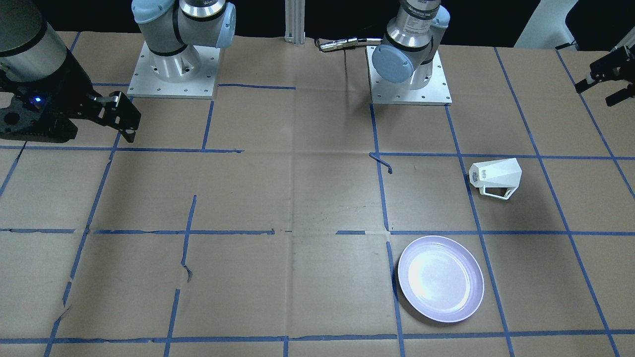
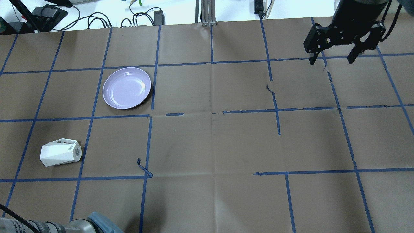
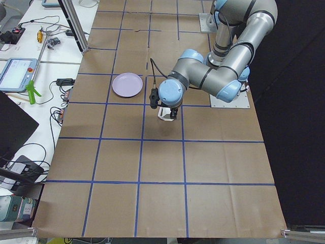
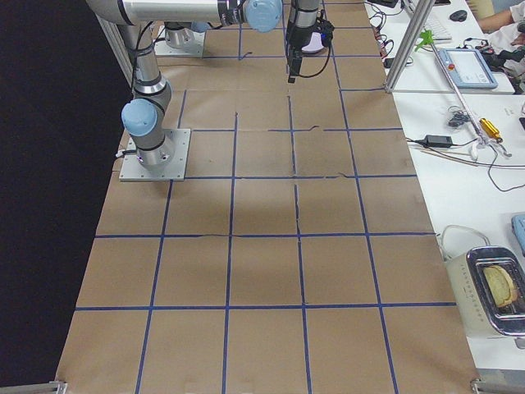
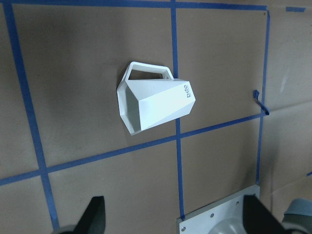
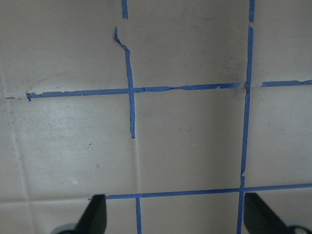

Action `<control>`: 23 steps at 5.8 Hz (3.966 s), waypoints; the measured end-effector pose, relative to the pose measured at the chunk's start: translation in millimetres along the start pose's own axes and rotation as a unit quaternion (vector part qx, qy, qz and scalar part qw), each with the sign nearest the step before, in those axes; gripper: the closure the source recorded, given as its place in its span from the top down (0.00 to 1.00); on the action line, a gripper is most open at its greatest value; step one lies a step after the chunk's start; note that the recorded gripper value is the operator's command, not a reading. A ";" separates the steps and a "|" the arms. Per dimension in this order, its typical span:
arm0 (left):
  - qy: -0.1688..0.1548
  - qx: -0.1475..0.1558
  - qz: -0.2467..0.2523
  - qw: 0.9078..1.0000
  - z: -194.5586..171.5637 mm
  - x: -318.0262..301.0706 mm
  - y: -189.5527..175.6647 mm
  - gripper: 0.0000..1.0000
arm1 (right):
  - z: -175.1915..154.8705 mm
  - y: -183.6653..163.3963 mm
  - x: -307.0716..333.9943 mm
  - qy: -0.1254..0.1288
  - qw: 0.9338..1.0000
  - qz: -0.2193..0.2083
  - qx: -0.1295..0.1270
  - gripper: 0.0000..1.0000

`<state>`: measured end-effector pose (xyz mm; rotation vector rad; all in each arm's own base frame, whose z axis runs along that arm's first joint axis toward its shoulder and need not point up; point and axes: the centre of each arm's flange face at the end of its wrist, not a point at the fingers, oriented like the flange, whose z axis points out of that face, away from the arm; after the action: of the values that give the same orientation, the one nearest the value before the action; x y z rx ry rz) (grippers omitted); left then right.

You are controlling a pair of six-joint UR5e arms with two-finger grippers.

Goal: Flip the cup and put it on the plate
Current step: 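Lower the left gripper and close it on the white mug's rim, then lift the mug with the left gripper and carry it toward the lavender plate, then rotate the mug upright with the left gripper and lower it onto the plate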

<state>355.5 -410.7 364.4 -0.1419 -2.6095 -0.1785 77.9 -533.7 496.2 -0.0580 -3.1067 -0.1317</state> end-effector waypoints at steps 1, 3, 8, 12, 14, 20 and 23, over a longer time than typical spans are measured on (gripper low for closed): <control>0.044 0.001 0.018 0.999 28.1 -35.2 -8.0 0.98 | 0.0 0.0 0.0 0.000 1.000 0.000 0.000 1.00; 0.134 0.014 0.045 0.990 87.6 -92.3 -19.1 0.98 | 0.0 0.0 0.0 0.000 1.000 0.000 0.000 1.00; 0.290 0.049 0.027 0.955 189.0 -99.9 -27.7 0.55 | 0.1 0.0 0.0 0.000 1.000 0.000 0.000 1.00; 0.295 0.083 0.049 0.951 188.9 -94.1 -34.9 0.00 | 0.1 0.0 0.0 0.000 1.000 0.000 0.000 1.00; 0.282 0.100 0.041 0.953 171.4 -84.6 -40.3 0.00 | 0.1 0.0 0.0 0.000 1.000 0.000 0.000 1.00; -0.015 0.037 0.116 0.992 118.7 153.2 -180.5 0.00 | 0.1 0.0 0.1 0.000 1.000 0.000 0.000 1.00; -0.166 0.035 0.161 0.972 177.6 266.6 -243.5 0.00 | 0.1 0.0 0.0 0.000 1.000 0.000 0.000 1.00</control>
<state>6.0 -605.6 322.0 -0.6124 -2.8694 0.0583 77.8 -533.7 496.1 -0.0580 -3.1067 -0.1320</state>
